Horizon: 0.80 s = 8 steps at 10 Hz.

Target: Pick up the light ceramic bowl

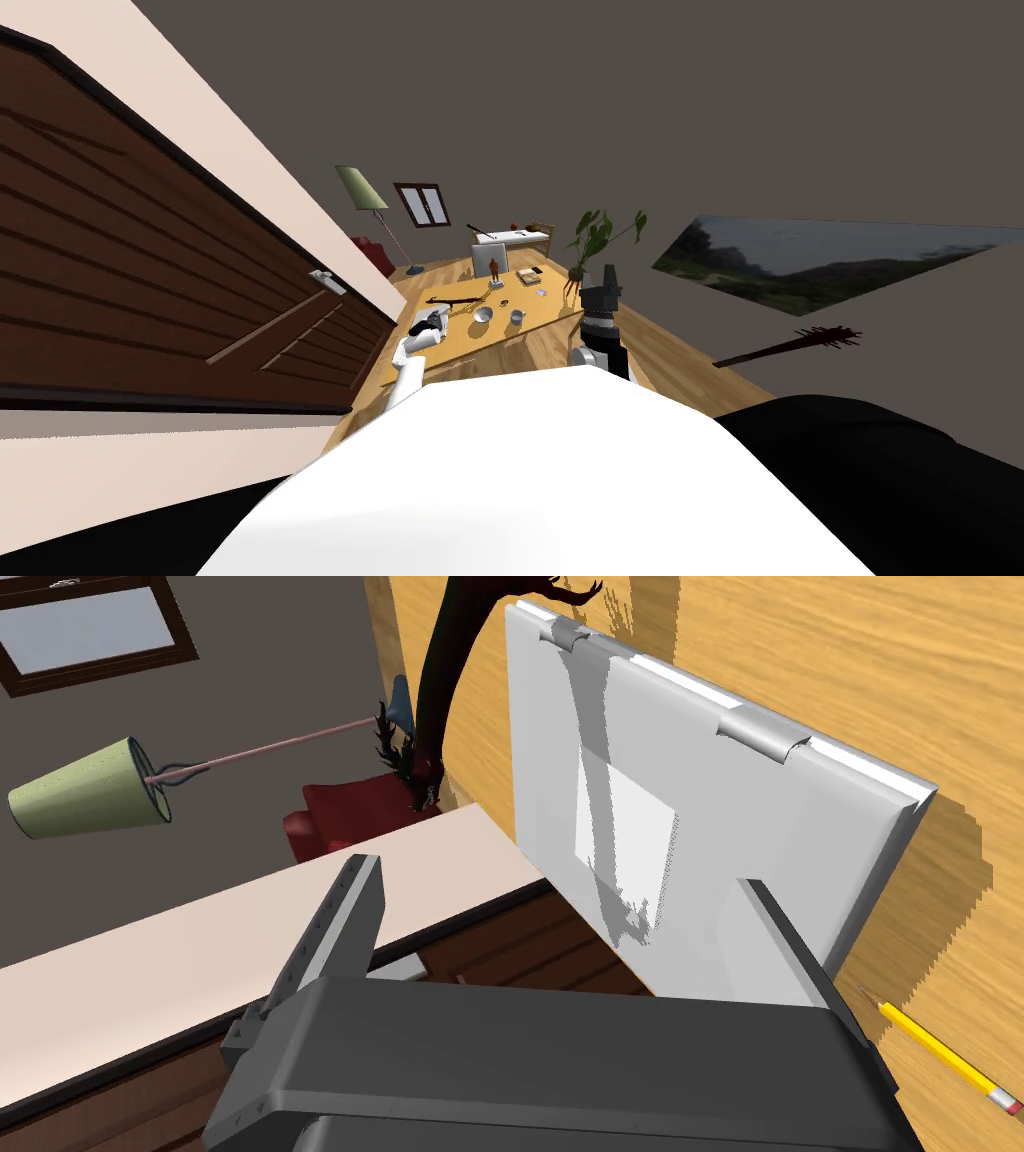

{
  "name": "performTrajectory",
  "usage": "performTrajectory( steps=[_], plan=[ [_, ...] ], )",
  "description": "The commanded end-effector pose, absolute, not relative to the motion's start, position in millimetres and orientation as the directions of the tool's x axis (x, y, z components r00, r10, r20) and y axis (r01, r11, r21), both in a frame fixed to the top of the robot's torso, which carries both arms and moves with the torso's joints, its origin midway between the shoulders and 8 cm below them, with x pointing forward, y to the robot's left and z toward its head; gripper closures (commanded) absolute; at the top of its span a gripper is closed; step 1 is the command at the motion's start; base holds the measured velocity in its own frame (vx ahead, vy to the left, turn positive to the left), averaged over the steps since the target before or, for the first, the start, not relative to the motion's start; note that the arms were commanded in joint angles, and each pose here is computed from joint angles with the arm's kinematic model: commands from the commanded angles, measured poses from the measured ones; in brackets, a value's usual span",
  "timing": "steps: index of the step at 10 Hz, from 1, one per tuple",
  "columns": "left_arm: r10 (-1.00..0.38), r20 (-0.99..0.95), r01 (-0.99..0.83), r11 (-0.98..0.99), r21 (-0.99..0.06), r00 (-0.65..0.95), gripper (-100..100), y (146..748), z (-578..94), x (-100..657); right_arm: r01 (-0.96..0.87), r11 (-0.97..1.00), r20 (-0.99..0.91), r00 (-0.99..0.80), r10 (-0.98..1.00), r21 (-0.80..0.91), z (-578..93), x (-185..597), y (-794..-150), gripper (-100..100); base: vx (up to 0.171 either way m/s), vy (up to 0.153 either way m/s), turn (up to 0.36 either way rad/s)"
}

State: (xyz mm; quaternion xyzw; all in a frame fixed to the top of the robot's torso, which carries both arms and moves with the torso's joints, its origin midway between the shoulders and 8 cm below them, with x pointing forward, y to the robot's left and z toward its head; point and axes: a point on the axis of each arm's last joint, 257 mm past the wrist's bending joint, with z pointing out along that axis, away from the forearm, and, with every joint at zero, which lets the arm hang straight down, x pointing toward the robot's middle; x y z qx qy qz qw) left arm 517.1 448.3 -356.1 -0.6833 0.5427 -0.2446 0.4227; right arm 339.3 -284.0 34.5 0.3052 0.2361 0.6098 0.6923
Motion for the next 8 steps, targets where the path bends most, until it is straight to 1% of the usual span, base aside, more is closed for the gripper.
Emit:
performTrajectory(
  steps=[1, 2, 4, 5, 7, 8],
  plan=[
    [-0.949, -0.127, -0.585, -0.070, -0.808, 0.289, -100, 446, -373, 512, -0.700, 0.070, 0.045, 0.145, 0.988, 0.711, 34, 339, -284, 0, 0.021, -0.084, -0.103],
    [-0.949, -0.127, -0.585, -0.070, -0.808, 0.289, -100, 446, -373, 512, -0.700, 0.070, 0.045, 0.145, 0.988, 0.711, 34, 339, -284, 0, 0.018, -0.063, -0.053],
    [-0.950, -0.134, -0.658, -0.091, -0.747, 0.282, -100, 443, -399, 504, -0.700, 0.070, 0.045, 0.145, 0.988, 0.711, 34, 339, -284, 0, 0.020, -0.109, -0.141],
    [-0.950, -0.134, -0.658, -0.091, -0.747, 0.282, -100, 443, -399, 504, -0.700, 0.070, 0.046, 0.145, 0.988, 0.711, 34, 339, -284, 0, 0.034, -0.091, -0.051],
    [-0.951, -0.142, -0.720, -0.106, -0.685, 0.275, -100, 439, -422, 492, -0.700, 0.070, 0.045, 0.145, 0.988, 0.711, 34, 339, -284, 0, 0.049, -0.082, -0.138],
    [-0.951, -0.142, -0.720, -0.106, -0.685, 0.275, -100, 439, -422, 492, -0.700, 0.070, 0.045, 0.145, 0.988, 0.711, 34, 339, -284, 0, 0.037, -0.085, -0.051]
  ],
)
